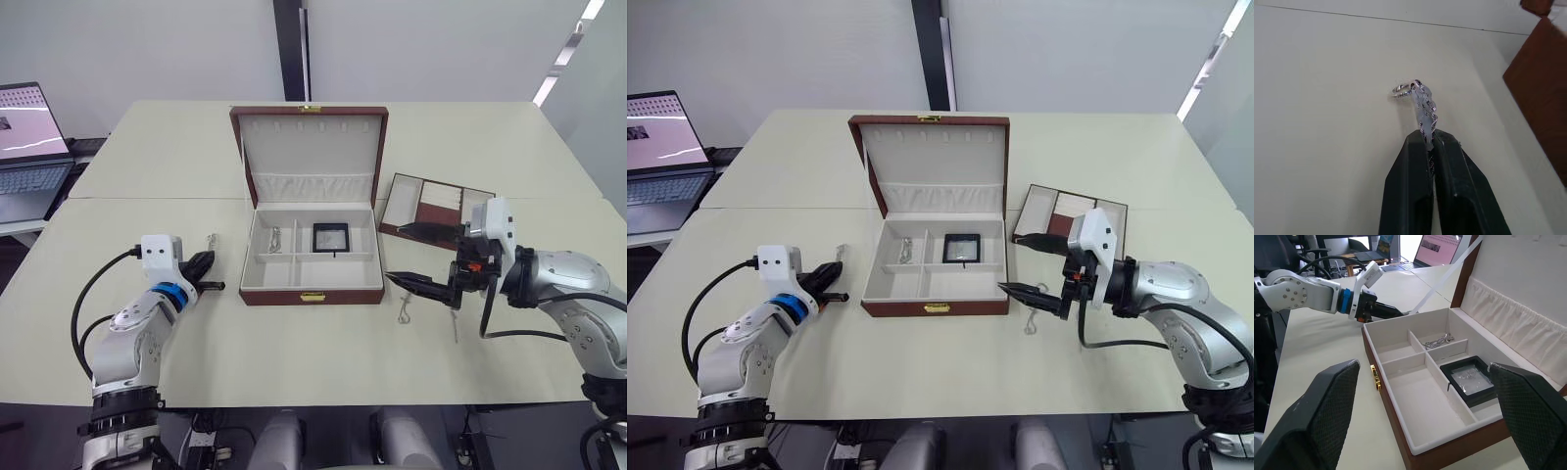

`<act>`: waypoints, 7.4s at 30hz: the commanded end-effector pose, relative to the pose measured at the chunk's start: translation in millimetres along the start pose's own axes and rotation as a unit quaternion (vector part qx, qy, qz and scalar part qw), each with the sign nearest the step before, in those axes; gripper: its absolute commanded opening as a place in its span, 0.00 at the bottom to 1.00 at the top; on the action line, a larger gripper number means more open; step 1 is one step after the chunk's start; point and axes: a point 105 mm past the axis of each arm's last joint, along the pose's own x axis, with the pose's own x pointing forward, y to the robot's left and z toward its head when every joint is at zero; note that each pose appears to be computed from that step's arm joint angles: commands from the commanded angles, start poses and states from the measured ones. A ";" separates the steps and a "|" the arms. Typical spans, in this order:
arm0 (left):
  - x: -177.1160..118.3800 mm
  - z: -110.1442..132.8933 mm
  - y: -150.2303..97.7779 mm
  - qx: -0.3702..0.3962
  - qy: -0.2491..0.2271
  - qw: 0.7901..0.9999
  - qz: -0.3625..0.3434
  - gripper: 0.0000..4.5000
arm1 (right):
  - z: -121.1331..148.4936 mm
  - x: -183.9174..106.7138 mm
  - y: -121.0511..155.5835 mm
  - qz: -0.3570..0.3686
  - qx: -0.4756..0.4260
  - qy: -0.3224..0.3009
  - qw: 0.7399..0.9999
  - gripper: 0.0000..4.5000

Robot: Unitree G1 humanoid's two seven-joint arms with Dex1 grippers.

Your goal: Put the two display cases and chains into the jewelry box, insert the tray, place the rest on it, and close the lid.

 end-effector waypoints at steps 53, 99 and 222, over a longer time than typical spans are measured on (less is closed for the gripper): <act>-45.1 36.5 -104.0 -0.023 -0.018 0.972 -0.233 0.01 | 7.4 -24.6 7.8 -0.029 -0.015 0.003 0.999 1.00; -111.1 54.2 99.9 0.105 0.035 0.994 -0.004 0.99 | -96.1 -196.2 -50.2 -0.311 0.096 0.144 0.935 1.00; -102.1 17.0 -118.9 0.159 -0.102 0.918 -0.349 1.00 | 3.8 8.5 -37.1 0.077 -0.080 0.213 0.971 0.00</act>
